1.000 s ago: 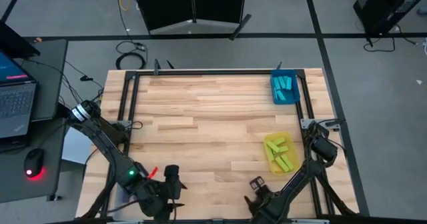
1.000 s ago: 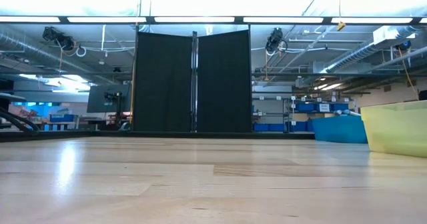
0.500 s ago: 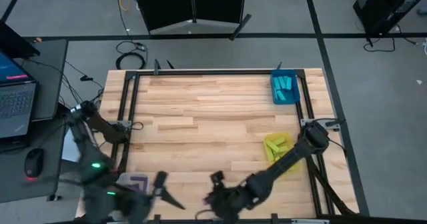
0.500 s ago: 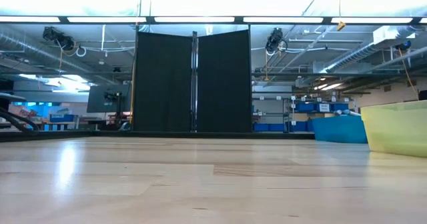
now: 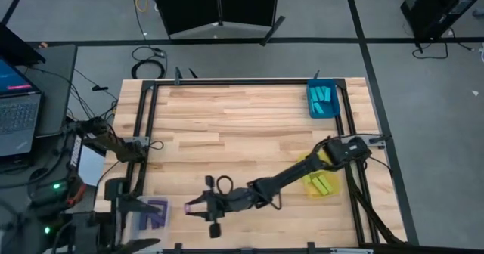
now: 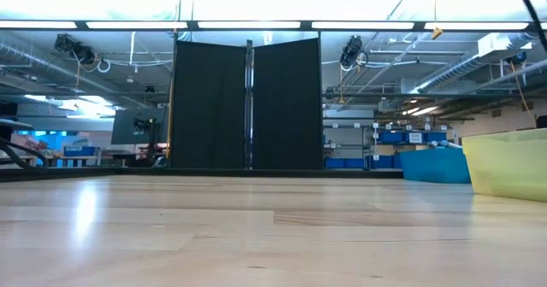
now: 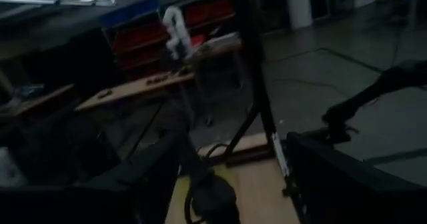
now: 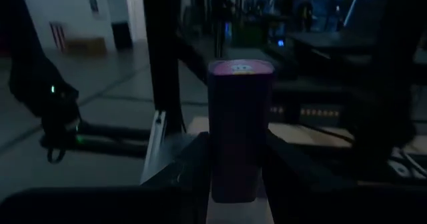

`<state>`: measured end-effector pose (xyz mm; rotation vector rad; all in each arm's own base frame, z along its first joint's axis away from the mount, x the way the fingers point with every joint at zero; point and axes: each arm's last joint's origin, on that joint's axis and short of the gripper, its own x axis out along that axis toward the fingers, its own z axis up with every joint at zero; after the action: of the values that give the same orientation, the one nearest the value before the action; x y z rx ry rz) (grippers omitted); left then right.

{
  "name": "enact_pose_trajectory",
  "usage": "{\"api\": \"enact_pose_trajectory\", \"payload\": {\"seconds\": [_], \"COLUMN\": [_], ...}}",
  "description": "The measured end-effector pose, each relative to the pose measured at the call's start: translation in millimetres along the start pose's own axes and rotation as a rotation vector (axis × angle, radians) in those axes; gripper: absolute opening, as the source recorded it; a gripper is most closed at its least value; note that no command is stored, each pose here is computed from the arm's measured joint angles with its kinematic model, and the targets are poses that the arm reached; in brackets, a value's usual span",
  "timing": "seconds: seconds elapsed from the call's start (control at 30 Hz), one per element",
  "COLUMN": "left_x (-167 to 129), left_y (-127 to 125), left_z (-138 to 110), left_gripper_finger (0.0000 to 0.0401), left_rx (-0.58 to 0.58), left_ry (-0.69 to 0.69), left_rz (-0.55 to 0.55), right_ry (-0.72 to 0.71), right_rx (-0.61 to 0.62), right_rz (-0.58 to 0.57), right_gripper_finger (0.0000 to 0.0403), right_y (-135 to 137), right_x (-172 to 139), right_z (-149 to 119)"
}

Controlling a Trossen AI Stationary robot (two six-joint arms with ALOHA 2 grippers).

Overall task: Sort blocks
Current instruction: Put the violet block into the transparent bin

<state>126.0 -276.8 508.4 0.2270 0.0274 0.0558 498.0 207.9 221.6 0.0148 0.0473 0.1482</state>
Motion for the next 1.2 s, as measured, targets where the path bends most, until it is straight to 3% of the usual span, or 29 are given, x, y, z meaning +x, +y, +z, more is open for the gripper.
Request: {"api": "enact_pose_trajectory", "payload": {"seconds": [0.2,0.4,0.47,0.57,0.83,0.97,1.07,1.2], "left_x": [-13.3,-26.0,-27.5,-29.6,-29.2,-30.9,-32.0,-31.5], "left_y": [-1.0,1.1,1.5,0.8,-12.6,-14.1,-12.2,-11.1], "left_z": [-25.8,-41.9,-48.4,-61.2,-96.3,-105.7,-106.7,-105.6], "left_gripper_finger": [0.0260,0.0230,0.0222,0.0212,0.0198,0.0197,0.0197,0.0197], "left_rx": [-0.063,-0.122,-0.125,-0.130,-0.173,-0.208,-0.211,-0.192], "left_ry": [0.062,0.070,0.083,0.133,0.336,0.356,0.331,0.293], "left_rz": [0.079,0.090,0.087,0.060,0.025,0.044,0.053,0.065], "right_ry": [-0.093,-0.158,-0.216,-0.185,-0.204,-0.239,-0.337,-0.426], "right_rx": [0.044,0.087,0.126,0.170,0.163,0.185,0.270,0.337], "right_rz": [0.039,0.086,0.103,0.082,0.089,0.100,0.148,0.111], "right_gripper_finger": [0.0114,0.0114,0.0114,0.0114,0.0114,0.0114,0.0114,0.0114], "right_y": [-5.1,-6.4,-10.0,-19.2,-23.3,-22.3,-23.1,-24.4], "right_x": [38.7,71.7,71.7,73.1,73.2,72.2,74.1,75.3], "right_z": [-11.2,-25.4,-38.1,-49.7,-45.1,-41.5,-46.9,-72.8]}}
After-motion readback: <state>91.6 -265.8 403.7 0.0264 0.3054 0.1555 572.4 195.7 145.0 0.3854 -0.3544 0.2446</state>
